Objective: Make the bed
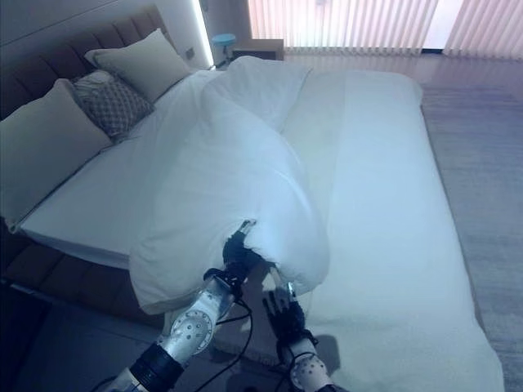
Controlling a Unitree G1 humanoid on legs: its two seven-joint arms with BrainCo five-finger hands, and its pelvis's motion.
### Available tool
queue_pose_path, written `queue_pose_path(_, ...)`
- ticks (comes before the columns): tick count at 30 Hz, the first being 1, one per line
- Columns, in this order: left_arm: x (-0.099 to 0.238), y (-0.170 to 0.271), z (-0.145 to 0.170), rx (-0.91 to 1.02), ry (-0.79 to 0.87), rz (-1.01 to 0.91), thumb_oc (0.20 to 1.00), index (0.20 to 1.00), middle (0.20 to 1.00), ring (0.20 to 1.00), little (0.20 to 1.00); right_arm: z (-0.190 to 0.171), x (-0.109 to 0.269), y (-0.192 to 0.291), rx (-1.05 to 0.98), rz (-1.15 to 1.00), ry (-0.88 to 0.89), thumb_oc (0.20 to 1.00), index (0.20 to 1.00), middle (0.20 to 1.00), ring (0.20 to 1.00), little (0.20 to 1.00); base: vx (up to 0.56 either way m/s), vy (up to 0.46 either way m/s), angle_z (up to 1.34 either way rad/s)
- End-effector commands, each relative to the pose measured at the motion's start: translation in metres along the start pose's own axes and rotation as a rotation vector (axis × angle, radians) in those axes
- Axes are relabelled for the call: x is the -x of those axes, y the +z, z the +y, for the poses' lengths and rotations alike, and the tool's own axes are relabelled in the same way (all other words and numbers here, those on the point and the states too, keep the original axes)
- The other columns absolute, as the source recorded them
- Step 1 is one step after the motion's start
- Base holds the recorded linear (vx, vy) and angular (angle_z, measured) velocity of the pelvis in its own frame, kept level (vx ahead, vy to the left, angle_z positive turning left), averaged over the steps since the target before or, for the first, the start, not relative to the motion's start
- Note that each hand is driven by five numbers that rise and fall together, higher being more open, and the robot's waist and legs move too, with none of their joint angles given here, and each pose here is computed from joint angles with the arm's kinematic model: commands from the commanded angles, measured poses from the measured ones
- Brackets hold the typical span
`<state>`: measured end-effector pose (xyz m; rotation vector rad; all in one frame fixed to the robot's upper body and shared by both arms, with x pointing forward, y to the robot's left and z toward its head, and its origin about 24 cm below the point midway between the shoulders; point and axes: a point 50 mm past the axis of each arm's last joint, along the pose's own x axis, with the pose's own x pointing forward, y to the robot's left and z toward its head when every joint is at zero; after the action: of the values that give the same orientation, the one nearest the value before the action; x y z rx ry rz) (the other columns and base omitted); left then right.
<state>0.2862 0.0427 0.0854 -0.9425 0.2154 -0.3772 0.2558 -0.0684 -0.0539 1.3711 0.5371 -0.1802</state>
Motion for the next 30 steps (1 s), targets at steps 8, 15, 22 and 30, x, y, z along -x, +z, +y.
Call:
queue_pose_path(8, 0.004, 0.001, -0.076, -0.026, -0.402, -0.034, 0.2, 0.2, 0.2, 0.2, 0.2, 0.067, 0.011, 0.003, -0.137, -0.107, 0.313, 1.0, 1.0, 1.0, 1.0, 1.0, 0.01, 0.021, -0.01)
queue_pose_path(15, 0.004, 0.006, -0.055, -0.069, -0.317, -0.055, 0.2, 0.2, 0.2, 0.2, 0.2, 0.075, 0.016, 0.026, -0.172, -0.219, 0.346, 1.0, 1.0, 1.0, 1.0, 1.0, 0.02, 0.004, -0.08)
queue_pose_path(22, 0.0, 0.011, -0.035, -0.043, -0.22, -0.097, 0.2, 0.2, 0.2, 0.2, 0.2, 0.071, -0.004, 0.044, -0.189, -0.316, 0.246, 1.0, 1.0, 1.0, 1.0, 1.0, 0.02, -0.006, -0.05)
queue_pose_path(30, 0.003, 0.018, -0.012, -0.027, -0.122, -0.144, 0.2, 0.2, 0.2, 0.2, 0.2, 0.073, 0.007, 0.049, -0.163, -0.348, 0.29, 1.0, 1.0, 1.0, 1.0, 1.0, 0.02, 0.009, -0.14)
